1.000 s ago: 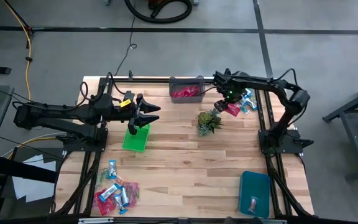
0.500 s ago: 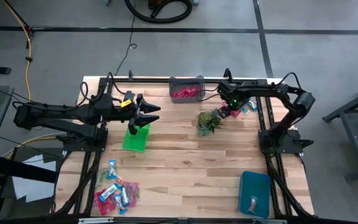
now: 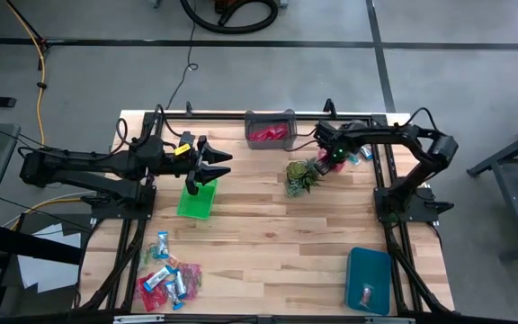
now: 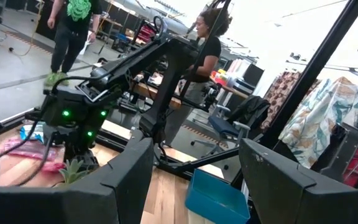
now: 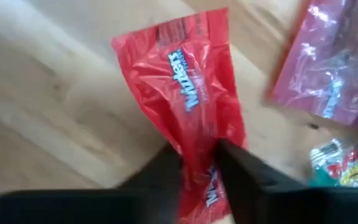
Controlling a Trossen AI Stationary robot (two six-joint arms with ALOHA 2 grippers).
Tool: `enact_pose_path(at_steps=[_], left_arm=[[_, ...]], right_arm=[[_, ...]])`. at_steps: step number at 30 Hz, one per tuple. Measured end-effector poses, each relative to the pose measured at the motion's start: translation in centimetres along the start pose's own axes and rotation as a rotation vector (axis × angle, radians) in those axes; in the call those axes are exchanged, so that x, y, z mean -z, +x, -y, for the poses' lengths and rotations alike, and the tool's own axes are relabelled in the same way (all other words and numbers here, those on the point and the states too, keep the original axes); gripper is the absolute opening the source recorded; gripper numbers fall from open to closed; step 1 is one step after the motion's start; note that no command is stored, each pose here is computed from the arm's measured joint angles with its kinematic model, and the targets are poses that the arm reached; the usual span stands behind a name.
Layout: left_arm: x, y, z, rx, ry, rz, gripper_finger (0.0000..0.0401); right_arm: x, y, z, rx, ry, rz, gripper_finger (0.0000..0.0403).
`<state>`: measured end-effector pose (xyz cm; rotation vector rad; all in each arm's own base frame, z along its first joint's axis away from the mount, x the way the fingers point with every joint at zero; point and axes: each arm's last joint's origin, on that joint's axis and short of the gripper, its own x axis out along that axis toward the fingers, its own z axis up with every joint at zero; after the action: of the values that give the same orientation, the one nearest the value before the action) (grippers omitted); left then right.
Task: Sort candy
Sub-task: Put the red candy into the black transparent bin
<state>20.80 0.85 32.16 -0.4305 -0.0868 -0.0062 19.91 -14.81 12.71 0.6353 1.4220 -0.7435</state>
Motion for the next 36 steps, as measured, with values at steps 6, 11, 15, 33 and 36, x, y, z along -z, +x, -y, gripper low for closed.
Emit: enact_pose_path(at_steps=[6,11,15,33,36], left_arm=[[0.0,0.0,0.0,0.000,0.000,0.000,0.0225],[0.0,0.0,0.0,0.000,0.000,0.000,0.0225],[0.0,0.0,0.0,0.000,0.000,0.000,0.0225],[0.0,0.0,0.0,0.001,0.000,0.000,0.0225],[0.0,0.0,0.0,0.001,0.000,0.000,0.0225]], right_arm=[[0.7,-3.8,-1.1,-0.034,-0.066,0.037,0.0023],[0.3,-10.4,-1.1,-0.082,-0.101,0.242,0.0007],[-0.1,-16.0,-1.1,-0.170,-0.088,0.546,0.0008],[-3.1,-21.0,-4.9,-0.420,-0.125,1.117,0.0001],[-5.3,-20.7,-5.3,-0.468,-0.083,1.137,0.0001]])
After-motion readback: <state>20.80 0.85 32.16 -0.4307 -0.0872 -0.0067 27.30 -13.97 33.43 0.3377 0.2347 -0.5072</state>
